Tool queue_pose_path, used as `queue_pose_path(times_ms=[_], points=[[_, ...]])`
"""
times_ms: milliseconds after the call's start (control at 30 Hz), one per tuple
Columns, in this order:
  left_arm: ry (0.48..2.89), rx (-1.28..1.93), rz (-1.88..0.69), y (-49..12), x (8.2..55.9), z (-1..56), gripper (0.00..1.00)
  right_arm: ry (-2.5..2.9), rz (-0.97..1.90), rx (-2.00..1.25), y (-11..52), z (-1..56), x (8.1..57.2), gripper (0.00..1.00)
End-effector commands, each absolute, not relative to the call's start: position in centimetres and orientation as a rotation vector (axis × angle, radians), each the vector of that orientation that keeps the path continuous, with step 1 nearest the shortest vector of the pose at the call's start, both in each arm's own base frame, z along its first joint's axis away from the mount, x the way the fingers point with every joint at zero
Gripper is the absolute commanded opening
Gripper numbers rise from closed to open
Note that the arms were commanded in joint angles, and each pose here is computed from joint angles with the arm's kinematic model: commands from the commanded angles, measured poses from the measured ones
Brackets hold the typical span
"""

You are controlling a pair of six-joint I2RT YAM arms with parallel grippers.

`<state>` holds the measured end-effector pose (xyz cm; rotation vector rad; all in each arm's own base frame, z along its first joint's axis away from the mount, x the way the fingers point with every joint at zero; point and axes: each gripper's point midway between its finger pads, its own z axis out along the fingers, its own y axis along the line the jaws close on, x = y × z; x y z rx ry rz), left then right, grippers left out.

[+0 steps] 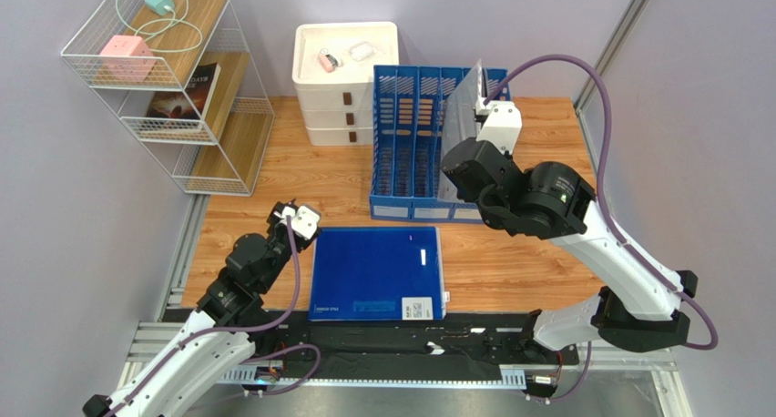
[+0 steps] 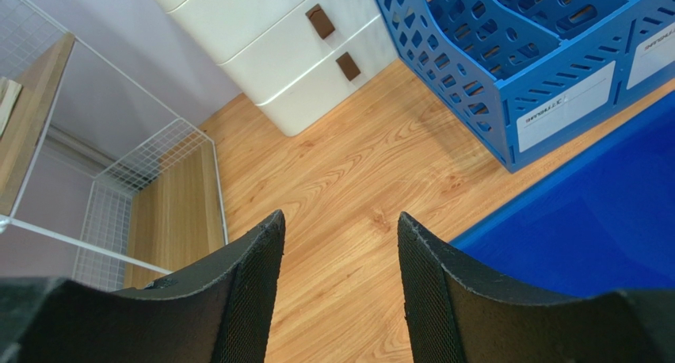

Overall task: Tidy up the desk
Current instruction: Place the folder in the storage box.

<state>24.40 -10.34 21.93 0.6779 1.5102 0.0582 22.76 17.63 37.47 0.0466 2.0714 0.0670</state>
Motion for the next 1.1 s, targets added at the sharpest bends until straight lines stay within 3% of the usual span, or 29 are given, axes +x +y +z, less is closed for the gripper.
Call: queue_pose_path(times_ms=[0, 333, 833, 1067], points=[[1.502, 0.664, 0.039, -10.4, 24.3, 22.0, 0.60, 2.119, -0.211, -0.066, 12.1, 37.9, 22.4, 0.00], [1.496, 0.665, 0.040, -10.3, 24.1, 22.2, 0.60, 2.166, -0.178, -0.067, 13.1, 37.2, 26.5, 0.00], [1.492, 0.670, 0.039, -10.3, 24.0, 22.1, 0.60, 2.209, 0.114, -0.096, 17.2, 38.3, 26.1, 0.00], [1.485, 0.666, 0.040, -10.2, 23.9, 22.2, 0.60, 2.201, 0.092, -0.081, 17.5, 39.5, 27.4, 0.00]])
